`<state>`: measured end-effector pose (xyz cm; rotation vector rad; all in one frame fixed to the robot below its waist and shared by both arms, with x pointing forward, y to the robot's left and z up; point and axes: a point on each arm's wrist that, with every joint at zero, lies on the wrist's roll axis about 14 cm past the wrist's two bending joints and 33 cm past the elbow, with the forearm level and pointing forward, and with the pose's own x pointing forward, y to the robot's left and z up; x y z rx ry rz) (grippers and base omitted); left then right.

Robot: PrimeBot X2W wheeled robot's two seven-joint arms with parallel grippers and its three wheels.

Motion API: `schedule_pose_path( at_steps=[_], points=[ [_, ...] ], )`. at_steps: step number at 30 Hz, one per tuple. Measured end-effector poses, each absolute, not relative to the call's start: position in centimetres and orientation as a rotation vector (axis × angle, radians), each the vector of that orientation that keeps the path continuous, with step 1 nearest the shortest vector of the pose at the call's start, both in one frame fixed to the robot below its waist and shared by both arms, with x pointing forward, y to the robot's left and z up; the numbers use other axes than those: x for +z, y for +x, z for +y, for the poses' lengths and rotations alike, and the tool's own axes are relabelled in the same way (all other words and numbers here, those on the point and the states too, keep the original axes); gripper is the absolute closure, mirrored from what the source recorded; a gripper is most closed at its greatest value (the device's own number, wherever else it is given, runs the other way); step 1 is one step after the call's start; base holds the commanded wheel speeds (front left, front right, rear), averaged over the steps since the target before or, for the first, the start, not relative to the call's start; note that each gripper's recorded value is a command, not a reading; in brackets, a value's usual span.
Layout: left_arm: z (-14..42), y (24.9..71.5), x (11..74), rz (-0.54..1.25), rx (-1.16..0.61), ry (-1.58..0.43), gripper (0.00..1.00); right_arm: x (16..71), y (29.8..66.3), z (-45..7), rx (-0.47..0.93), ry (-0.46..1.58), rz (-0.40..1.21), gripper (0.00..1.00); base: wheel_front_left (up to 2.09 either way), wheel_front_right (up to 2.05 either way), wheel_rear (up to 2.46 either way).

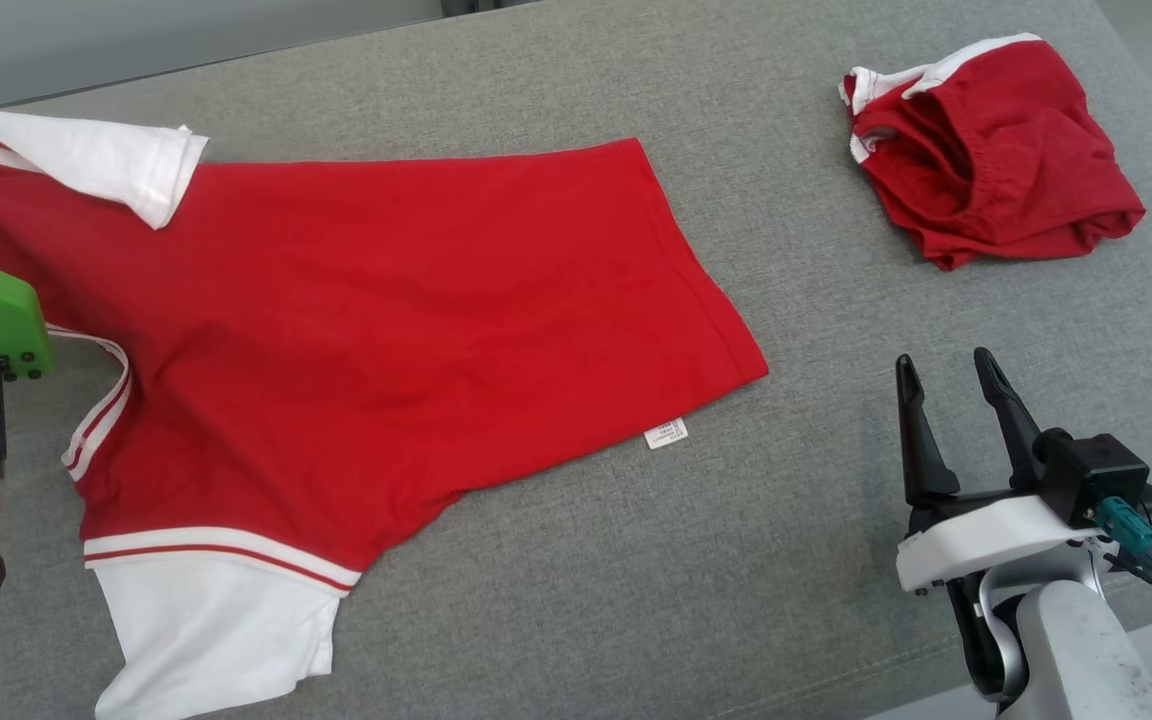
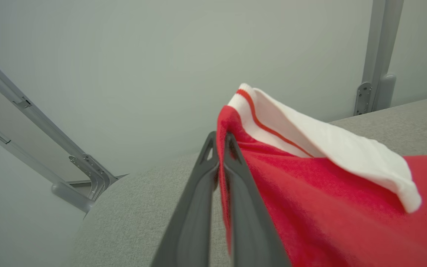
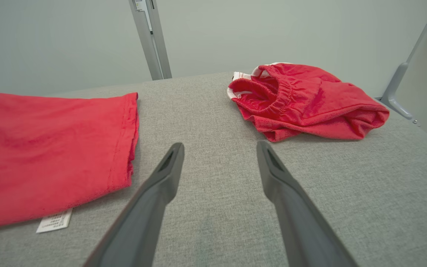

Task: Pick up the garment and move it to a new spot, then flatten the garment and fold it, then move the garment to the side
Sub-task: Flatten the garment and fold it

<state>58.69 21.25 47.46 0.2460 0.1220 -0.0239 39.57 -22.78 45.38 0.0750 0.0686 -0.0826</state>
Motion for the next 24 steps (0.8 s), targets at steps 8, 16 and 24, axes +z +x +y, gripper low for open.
schedule_pose_path(
  at_steps=[8, 16, 24],
  points=[
    [23.6, 57.8, 48.0, 0.113, 0.052, 0.249, 0.45, 45.7, 40.6, -21.3, -0.033, 0.069, 0.057, 0.00, 0.00, 0.00, 0.00],
    [22.7, 57.0, 50.6, 0.026, 0.030, 0.186, 0.00, 45.2, 41.0, -19.5, 0.020, 0.073, 0.079, 0.00, 0.00, 0.00, 0.00],
    [20.1, 52.4, 52.1, -0.075, -0.034, 0.050, 0.00, 44.3, 42.7, -16.5, 0.112, 0.068, 0.168, 0.00, 0.00, 0.00, 0.00]
  ],
)
